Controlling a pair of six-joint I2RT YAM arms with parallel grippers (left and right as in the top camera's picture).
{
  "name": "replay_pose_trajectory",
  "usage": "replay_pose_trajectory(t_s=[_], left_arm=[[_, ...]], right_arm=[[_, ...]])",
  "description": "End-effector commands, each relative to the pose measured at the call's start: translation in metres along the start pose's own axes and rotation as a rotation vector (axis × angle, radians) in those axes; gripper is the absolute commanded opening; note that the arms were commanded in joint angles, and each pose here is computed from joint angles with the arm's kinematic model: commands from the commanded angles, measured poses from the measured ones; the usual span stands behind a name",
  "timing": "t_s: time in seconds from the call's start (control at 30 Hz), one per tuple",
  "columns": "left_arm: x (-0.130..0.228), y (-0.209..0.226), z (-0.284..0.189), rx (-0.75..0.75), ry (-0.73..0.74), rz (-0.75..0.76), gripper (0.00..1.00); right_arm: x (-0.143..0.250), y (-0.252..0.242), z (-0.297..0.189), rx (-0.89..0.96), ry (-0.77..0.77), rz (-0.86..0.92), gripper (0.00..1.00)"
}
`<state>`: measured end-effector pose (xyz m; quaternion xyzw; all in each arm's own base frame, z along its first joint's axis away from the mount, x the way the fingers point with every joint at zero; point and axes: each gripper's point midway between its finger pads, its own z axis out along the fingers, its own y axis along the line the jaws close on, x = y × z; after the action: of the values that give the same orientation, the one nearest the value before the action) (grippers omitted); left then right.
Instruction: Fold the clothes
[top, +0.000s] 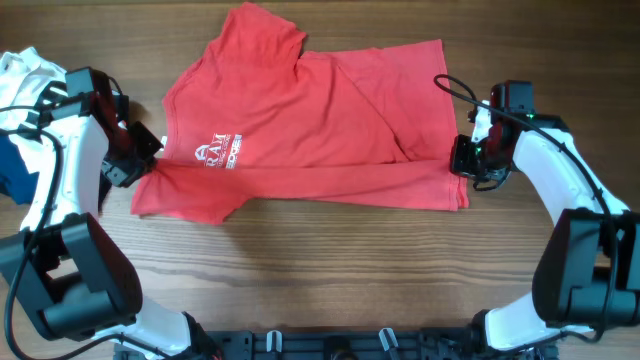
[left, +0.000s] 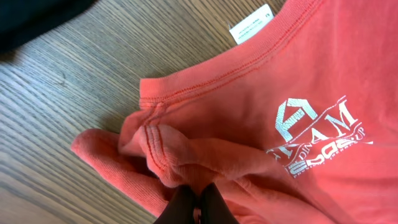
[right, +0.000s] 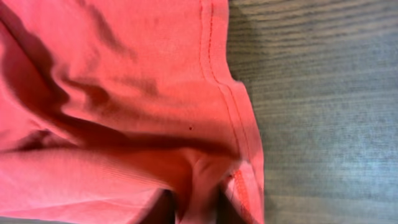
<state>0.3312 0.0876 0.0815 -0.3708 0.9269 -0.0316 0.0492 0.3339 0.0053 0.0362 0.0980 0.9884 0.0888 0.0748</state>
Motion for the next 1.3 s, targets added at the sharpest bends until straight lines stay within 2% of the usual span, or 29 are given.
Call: replay_pose_trajectory(t_s=[0.0, 0.1, 0.17, 0.23, 0.33, 0.37, 0.6, 0.83, 0.93, 1.17, 1.27], left_arm=[[0.004, -0.004, 0.005, 0.000, 0.015, -0.003, 0.04], [0.005, -0.004, 0.005, -0.002, 0.019, -0.003, 0.04], [0.006, -0.004, 0.005, -0.004, 0.021, -0.003, 0.04], [0.006, -0.004, 0.005, -0.004, 0.021, -0.003, 0.04], [0.006, -0.004, 0.005, -0.004, 0.022, -0.003, 0.04], [0.006, -0.003, 0.005, -0.005, 0.024, -0.003, 0.04], [0.011, -0.001, 0.005, -0.015, 0.043, -0.004, 0.04], [0.011, -0.001, 0.005, -0.015, 0.043, -0.004, 0.04], [0.012, 0.000, 0.005, -0.019, 0.048, -0.004, 0.15], [0.012, 0.000, 0.005, -0.019, 0.048, -0.001, 0.16], [0.012, 0.001, 0.005, -0.022, 0.046, 0.035, 0.22]], right_arm=[[0.001, -0.004, 0.009, 0.021, 0.012, -0.007, 0.41], [-0.002, -0.004, 0.007, 0.019, 0.005, -0.004, 0.43], [0.000, -0.003, 0.004, 0.018, 0.010, 0.004, 0.41], [0.004, -0.002, 0.000, 0.017, 0.020, 0.005, 0.31], [0.010, 0.002, -0.001, -0.012, 0.046, -0.002, 0.06], [0.011, 0.003, -0.001, -0.014, 0.049, -0.001, 0.04], [-0.009, 0.004, 0.009, -0.022, -0.019, -0.013, 0.04], [-0.004, -0.004, 0.048, -0.013, 0.052, 0.000, 0.04], [0.003, -0.007, 0.063, -0.007, 0.096, 0.008, 0.04], [0.022, -0.011, 0.067, 0.002, 0.179, -0.002, 0.05], [0.030, -0.012, 0.066, 0.006, 0.210, 0.005, 0.04]])
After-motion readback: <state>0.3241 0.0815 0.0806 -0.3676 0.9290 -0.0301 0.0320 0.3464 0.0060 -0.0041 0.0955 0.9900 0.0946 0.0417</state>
